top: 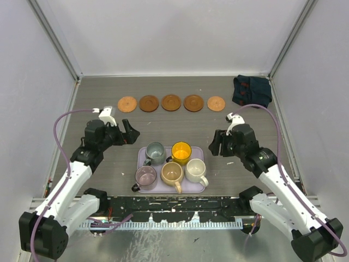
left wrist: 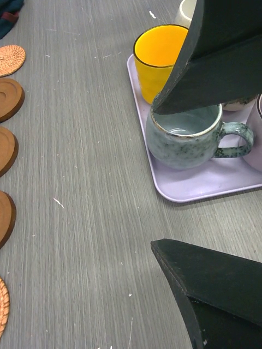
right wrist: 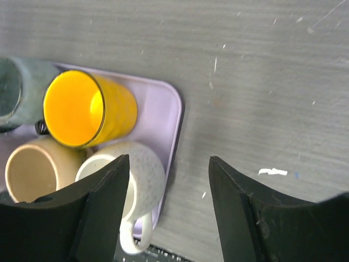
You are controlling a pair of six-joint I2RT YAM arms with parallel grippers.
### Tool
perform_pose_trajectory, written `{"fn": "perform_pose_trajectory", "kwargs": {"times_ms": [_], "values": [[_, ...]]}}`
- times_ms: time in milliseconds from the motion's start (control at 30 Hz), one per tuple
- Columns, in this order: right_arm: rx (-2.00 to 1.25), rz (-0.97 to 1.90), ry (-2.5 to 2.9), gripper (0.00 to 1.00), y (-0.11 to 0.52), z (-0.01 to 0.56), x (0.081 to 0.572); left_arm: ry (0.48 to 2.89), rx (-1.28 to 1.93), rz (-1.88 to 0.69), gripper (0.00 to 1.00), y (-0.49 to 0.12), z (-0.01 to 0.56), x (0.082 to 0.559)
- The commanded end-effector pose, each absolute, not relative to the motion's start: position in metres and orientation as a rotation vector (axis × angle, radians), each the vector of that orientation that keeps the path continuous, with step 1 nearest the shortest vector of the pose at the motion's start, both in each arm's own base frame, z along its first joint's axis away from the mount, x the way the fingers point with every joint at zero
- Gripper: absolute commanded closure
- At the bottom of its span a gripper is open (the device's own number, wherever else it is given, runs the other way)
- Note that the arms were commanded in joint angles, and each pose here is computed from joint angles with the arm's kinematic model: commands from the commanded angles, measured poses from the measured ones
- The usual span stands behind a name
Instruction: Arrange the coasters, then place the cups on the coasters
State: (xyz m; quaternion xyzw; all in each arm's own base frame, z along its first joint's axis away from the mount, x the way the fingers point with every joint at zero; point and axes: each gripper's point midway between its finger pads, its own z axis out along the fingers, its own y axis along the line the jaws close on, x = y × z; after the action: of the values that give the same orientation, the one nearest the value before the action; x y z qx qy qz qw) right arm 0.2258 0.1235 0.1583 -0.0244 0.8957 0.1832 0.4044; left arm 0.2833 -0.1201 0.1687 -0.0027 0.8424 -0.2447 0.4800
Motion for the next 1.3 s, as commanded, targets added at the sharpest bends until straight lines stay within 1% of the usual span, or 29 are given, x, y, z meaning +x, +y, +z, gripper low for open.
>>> {"fn": "perform_pose_trajectory", "kwargs": {"times_ms": [0, 267, 533, 867, 1267], "values": [[-0.108, 0.541, 2.314, 0.36, 0.134, 0.173, 0.197, 2.04, 0.001, -0.575, 0.02, -0.12, 0.17, 0.285], [-0.238, 0.628, 2.448, 0.35, 0.146, 0.158, 0.153, 2.042, 0.004, -0.556, 0.02, -0.12, 0.166, 0.285], [-0.337, 0.627, 2.514, 0.32, 0.161, 0.141, 0.135, 2.066, 0.004, -0.551, 0.02, -0.122, 0.156, 0.287], [-0.472, 0.457, 2.55, 0.3, 0.186, 0.116, 0.114, 2.09, 0.008, -0.541, 0.02, -0.122, 0.148, 0.288], [-0.453, 0.318, 2.628, 0.3, 0.181, 0.076, 0.111, 2.1, 0.012, -0.54, 0.02, -0.123, 0.141, 0.289]]}}
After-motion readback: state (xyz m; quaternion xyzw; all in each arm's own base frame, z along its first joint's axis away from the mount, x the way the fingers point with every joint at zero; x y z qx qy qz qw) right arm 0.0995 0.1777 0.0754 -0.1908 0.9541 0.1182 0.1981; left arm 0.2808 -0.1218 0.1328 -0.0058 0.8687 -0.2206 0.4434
